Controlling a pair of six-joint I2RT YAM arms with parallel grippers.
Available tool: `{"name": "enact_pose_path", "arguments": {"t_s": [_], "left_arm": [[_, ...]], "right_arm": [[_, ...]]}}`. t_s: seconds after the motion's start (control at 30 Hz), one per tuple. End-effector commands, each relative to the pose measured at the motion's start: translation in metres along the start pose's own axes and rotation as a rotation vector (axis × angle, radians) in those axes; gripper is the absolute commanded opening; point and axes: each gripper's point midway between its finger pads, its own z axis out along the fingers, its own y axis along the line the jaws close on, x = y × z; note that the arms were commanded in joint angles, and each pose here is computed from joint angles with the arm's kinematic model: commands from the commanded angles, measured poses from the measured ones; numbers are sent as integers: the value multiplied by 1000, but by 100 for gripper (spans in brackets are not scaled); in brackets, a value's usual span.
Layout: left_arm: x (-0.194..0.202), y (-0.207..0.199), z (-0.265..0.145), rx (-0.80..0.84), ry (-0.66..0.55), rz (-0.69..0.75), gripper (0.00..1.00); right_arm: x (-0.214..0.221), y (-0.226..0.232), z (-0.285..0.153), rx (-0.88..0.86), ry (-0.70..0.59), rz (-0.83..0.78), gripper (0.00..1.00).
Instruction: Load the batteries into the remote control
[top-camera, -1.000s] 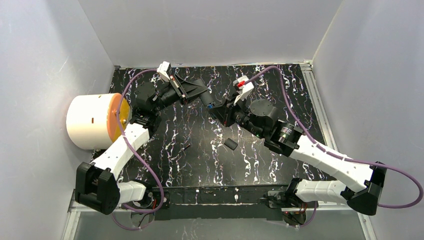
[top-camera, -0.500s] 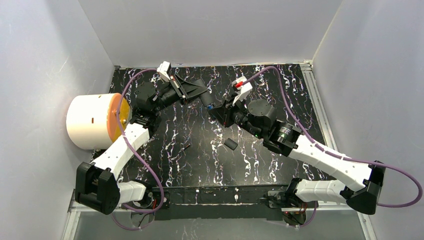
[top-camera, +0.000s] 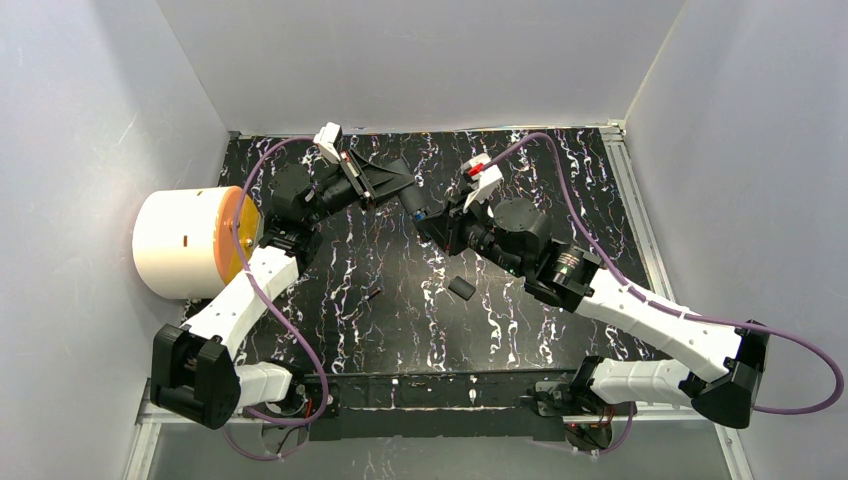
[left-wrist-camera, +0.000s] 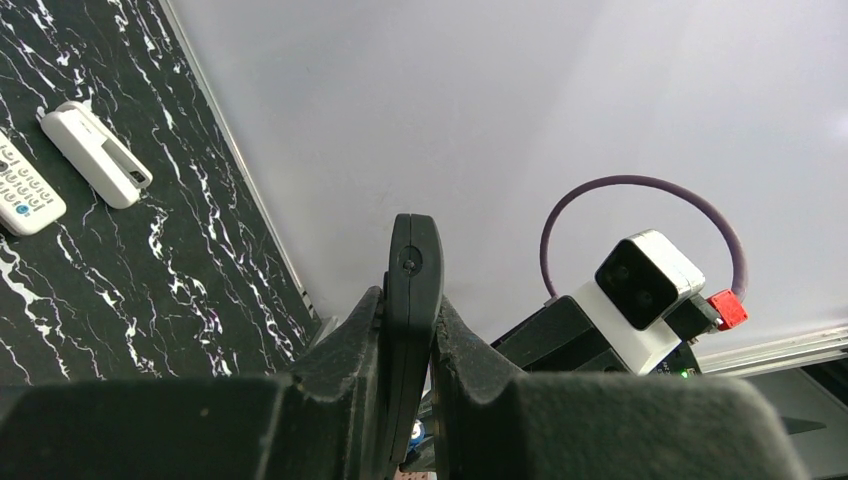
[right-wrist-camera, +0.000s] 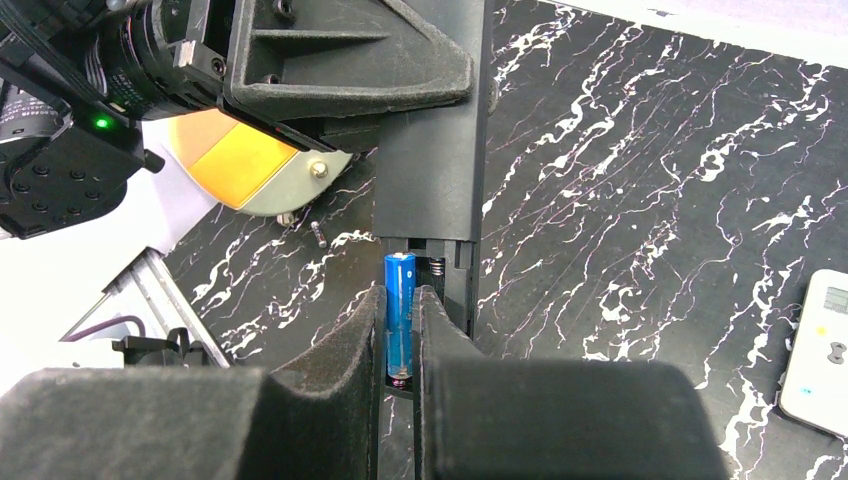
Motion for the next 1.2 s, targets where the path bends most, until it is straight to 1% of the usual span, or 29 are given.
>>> {"name": "enact_pose_path", "arguments": {"t_s": [0.0,0.23,0.4,0.57,0.73,0.9,1.17], "left_arm": [[-16,-84,-13,216,-64,47,0],[-21,-81,-14,209,-72,43,0],[-23,-83,-16,212,-77,72,0],[-22,-86,-18,218,-72,74,0],[-20,-93,-23,231,-71,81,0],[-21,-99,-25,241,-71,86,0],[-21,-106,-28,257,-77,123,0]], "right_arm": [[121,-47,-20,142,427,-90,1],[127,-48,-25,136,453,-92,1],[135,-48,-29,124,490,-92,1],[144,-53,-28,153,523,-88,1],[153,-65,-27,222,546,-83,1],[162,-74,-28,265,553,-69,1],[174,-75,-32,259,599,-32,1]]}}
